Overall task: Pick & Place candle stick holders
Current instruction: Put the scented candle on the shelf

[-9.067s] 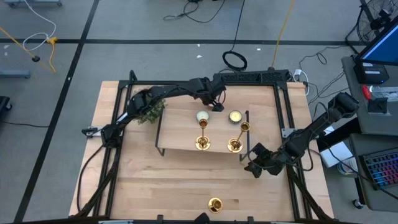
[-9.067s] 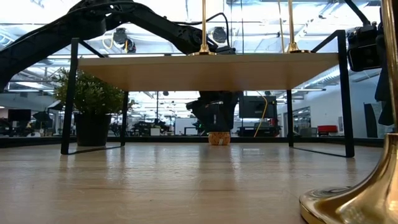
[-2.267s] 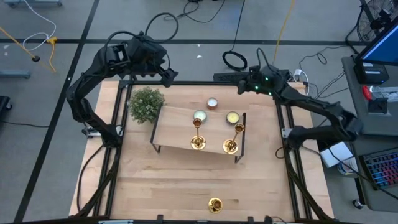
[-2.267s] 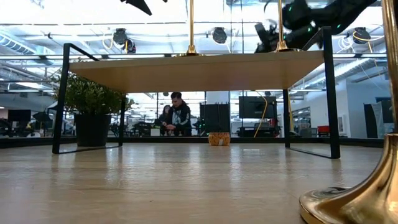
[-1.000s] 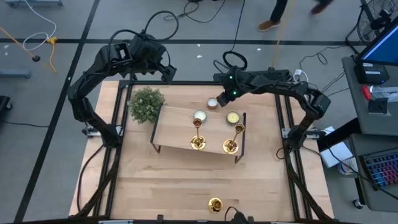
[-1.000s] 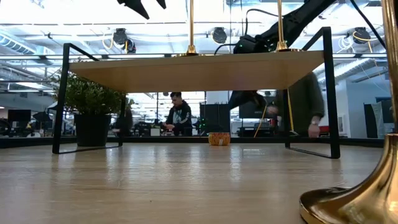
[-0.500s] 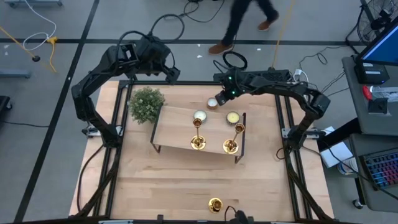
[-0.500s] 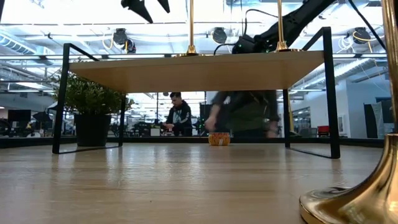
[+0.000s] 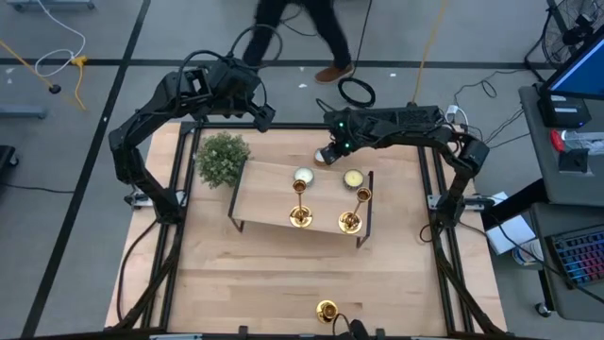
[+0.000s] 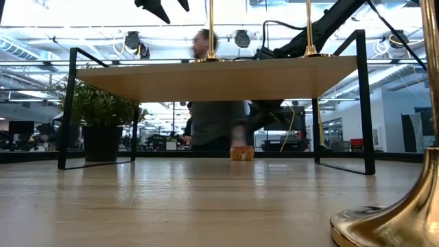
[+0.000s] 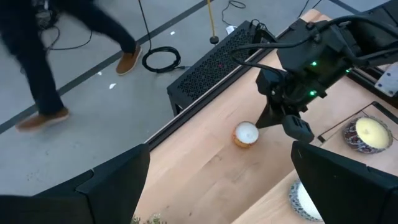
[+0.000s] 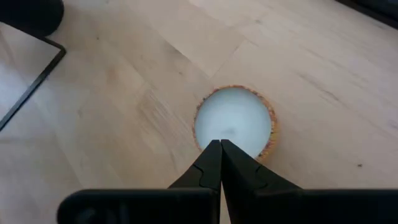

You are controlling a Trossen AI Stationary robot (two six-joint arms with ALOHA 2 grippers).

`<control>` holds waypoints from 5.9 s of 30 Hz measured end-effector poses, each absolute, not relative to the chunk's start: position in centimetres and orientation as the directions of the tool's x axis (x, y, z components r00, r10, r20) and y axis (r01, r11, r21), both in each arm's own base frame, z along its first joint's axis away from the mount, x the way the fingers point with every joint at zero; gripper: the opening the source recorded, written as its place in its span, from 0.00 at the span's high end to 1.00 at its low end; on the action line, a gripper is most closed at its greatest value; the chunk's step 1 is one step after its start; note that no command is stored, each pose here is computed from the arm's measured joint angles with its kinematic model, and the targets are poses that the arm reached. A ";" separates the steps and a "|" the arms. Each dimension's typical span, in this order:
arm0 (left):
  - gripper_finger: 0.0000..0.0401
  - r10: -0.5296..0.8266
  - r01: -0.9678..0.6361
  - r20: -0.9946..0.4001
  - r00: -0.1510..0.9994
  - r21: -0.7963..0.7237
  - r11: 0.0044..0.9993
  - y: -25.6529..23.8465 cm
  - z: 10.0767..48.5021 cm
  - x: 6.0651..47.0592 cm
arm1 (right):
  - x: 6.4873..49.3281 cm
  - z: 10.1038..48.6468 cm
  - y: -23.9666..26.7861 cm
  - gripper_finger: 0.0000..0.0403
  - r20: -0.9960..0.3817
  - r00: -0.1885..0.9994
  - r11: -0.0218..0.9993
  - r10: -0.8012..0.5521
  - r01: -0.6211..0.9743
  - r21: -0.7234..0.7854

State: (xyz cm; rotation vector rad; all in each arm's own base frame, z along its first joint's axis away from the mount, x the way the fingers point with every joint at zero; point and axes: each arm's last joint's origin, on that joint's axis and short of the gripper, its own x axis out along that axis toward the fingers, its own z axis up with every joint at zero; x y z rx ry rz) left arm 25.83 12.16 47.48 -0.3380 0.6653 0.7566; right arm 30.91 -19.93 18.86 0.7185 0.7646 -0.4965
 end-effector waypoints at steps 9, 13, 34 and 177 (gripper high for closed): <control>0.01 0.518 -0.727 -0.662 0.541 -0.058 0.685 12.0 47.5 25.9 | 30.9 18.8 -19.8 1.00 -0.776 0.610 0.658 -0.161 0.652 0.377; 0.01 0.520 -0.729 -0.656 0.547 -0.067 0.682 12.1 47.6 25.9 | 30.8 18.8 -19.8 1.00 -0.781 0.599 0.653 -0.180 0.666 0.361; 0.01 0.530 -0.724 -0.624 0.574 -0.084 0.685 12.1 47.9 26.2 | 30.9 18.7 -19.6 1.00 -0.781 0.608 0.644 -0.145 0.657 0.392; 0.01 0.495 -0.696 -0.613 0.616 -0.129 0.706 10.4 48.0 27.0 | 34.1 17.3 -19.4 1.00 -0.833 0.536 0.676 -0.136 0.665 0.318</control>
